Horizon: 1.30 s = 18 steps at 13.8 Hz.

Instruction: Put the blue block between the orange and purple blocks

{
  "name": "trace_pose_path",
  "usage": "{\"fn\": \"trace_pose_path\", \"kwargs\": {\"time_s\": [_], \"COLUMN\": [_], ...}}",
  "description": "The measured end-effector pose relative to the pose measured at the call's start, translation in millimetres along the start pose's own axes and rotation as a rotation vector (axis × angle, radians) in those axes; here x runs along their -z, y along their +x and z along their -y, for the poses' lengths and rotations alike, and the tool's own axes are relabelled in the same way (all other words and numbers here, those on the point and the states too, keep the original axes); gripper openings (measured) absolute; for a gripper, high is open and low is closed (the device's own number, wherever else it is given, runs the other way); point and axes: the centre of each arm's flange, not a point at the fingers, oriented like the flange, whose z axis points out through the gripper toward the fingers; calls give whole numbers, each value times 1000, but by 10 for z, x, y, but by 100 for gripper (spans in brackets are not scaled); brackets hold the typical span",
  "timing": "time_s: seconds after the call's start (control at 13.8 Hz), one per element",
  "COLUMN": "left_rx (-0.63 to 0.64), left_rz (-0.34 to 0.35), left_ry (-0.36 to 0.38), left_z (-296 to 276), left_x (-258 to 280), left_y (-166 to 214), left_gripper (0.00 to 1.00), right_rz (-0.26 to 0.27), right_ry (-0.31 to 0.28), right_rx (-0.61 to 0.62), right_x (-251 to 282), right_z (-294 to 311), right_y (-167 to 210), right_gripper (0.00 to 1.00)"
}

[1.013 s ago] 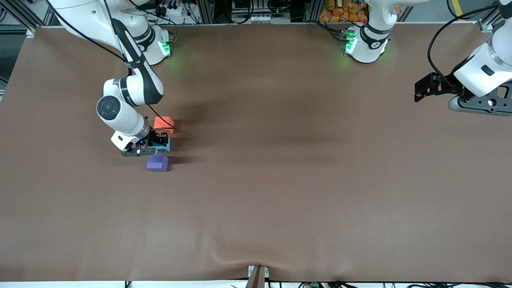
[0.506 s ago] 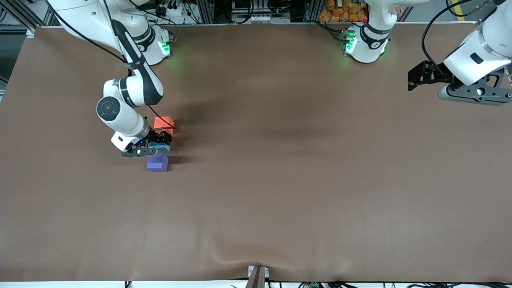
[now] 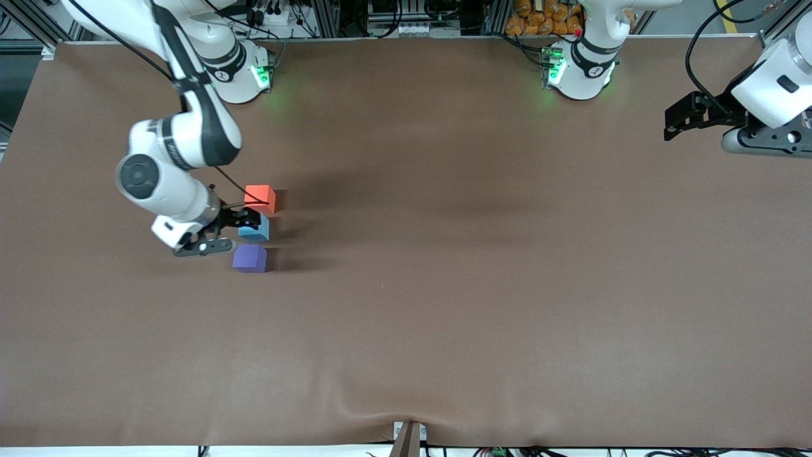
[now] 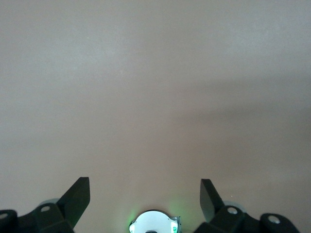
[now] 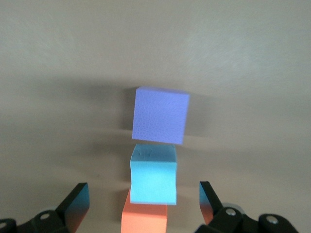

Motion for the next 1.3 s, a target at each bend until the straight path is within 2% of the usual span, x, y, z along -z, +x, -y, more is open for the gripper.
{"fn": "trace_pose_path", "kwargs": {"time_s": [0.22,0.43,0.65,0.87,1.01,1.3], "left_rx": [14,15,23,30,30,29], "left_rz": [-4,-4,-4,-6,-2,9], "left_ry": [0,0,-1,-2,-2,-2], "left_z": [17,18,58,97,95,92], "left_x": [22,25,27,34,14,-42], "left_y": [-17,-19,-19,-19,-5,37], "left_gripper": [100,100,100,100,100,100], "right_rz": [16,-26,-31,-14,-11,-50], "right_ry": [15,26,36,49,49,29], "right_rx": [-50,-97,-69,-98,-93,-68], "right_x": [868,1428,1874,2172,2361,2842], "right_z": [-386,-834,-1428,-1934,-1916,-1763], "right_y": [172,215,102,-94,-146,-322], "right_gripper": [100,100,100,100,100,100]}}
